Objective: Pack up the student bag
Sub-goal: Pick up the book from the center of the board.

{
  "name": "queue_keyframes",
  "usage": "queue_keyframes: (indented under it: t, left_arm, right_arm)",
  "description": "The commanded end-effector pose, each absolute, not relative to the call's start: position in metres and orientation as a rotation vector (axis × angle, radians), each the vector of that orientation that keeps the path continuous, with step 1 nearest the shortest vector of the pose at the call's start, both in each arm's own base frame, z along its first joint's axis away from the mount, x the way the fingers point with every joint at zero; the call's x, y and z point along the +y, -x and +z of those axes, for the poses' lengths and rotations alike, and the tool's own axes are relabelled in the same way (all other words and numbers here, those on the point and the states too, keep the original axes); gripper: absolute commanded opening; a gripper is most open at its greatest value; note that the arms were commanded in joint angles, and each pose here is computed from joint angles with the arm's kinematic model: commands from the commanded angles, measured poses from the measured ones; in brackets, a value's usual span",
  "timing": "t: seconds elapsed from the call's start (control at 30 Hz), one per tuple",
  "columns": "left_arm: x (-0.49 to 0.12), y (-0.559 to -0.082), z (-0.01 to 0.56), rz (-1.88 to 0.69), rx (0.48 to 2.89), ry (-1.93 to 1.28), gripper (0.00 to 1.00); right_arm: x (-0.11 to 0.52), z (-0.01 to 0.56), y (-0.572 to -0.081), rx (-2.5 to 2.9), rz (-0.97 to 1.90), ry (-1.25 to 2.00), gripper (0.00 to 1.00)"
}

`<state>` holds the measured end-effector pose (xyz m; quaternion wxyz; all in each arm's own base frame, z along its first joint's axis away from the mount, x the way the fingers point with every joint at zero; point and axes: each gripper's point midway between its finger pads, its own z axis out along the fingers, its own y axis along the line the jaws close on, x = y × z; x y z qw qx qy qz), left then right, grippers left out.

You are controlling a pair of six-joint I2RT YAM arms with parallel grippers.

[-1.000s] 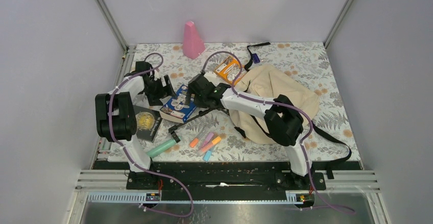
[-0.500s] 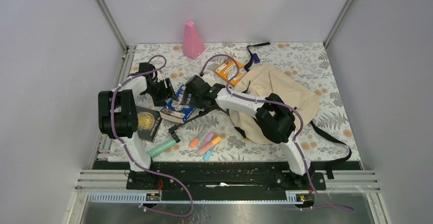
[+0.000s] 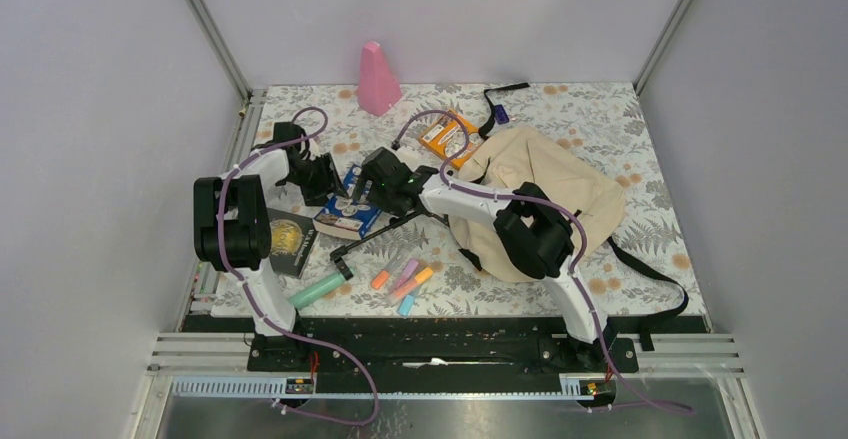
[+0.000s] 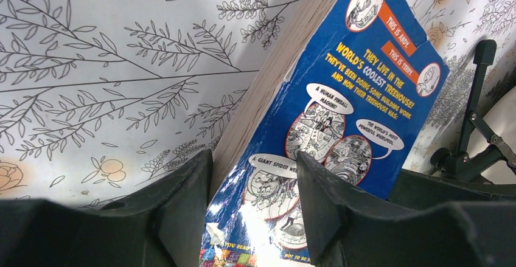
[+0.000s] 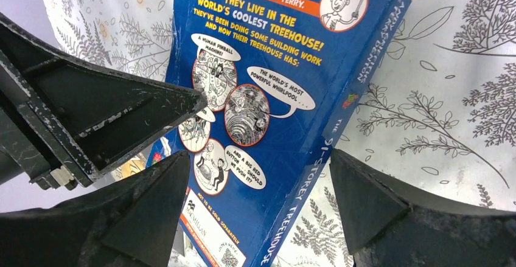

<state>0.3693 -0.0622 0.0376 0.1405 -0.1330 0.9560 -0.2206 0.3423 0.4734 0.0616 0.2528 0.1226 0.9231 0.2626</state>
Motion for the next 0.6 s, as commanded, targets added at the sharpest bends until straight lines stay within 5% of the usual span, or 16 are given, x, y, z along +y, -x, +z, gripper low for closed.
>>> queue_keyframes:
  t: [0.0, 0.57]
  left_arm:
    - [-0.083, -0.365, 0.043, -0.798, 2.755, 0.378, 0.50]
    - [-0.088, -0.368, 0.056, -0.855, 2.719, 0.358, 0.45]
  right_arm:
    - [0.504, 0.110, -0.352, 2.355, 0.937, -0.397, 0.90]
    - [0.523, 0.157, -0.356, 2.094, 1.182, -0.364, 0.75]
